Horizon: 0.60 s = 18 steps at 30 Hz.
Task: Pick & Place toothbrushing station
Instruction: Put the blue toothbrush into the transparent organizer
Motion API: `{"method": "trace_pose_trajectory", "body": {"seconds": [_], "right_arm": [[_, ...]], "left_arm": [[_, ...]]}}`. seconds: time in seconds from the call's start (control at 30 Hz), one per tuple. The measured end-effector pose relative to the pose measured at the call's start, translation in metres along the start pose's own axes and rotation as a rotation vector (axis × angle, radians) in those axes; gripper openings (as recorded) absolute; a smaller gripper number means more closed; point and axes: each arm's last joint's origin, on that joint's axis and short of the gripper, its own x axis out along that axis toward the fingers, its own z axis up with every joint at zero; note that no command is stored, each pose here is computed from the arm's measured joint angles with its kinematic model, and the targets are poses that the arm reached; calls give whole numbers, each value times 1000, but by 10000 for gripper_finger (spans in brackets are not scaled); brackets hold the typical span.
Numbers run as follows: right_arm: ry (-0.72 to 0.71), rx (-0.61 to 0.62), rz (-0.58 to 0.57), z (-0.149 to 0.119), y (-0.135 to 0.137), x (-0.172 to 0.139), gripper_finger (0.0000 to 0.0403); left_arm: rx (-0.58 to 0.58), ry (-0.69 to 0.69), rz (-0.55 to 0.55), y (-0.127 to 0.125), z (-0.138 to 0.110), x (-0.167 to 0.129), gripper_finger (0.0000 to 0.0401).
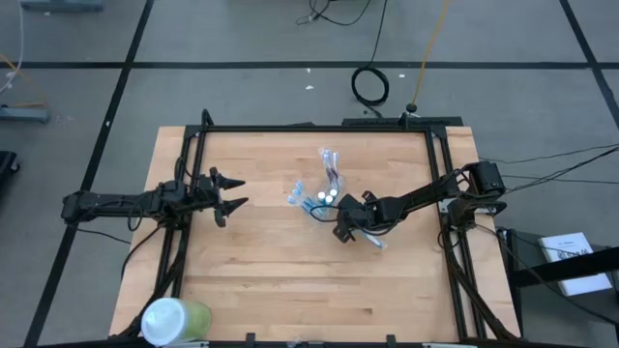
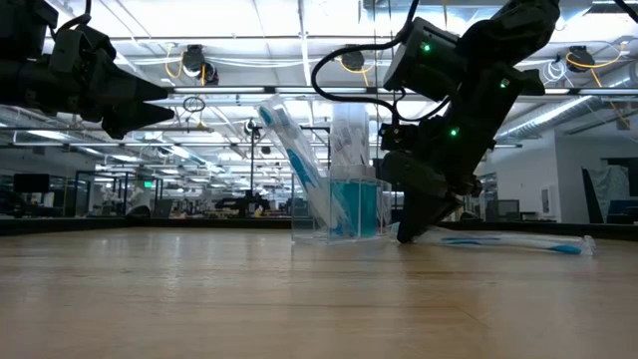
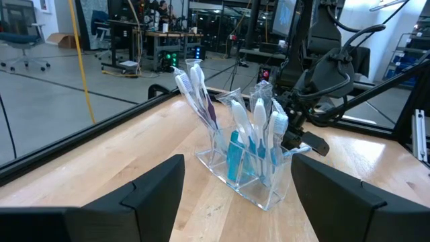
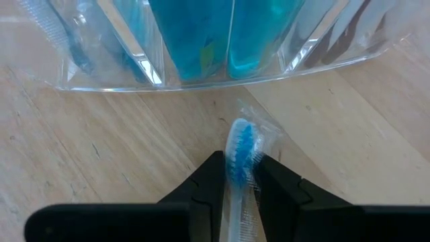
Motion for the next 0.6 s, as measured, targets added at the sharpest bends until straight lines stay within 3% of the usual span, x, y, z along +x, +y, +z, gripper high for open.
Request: {"method": "trace_pose_trajectory", "body": {"seconds": [0.6], "right_arm": [[2,-8,2,0,0,0,63]], "left_arm": [[0,0,0,0,0,0,283]]}}
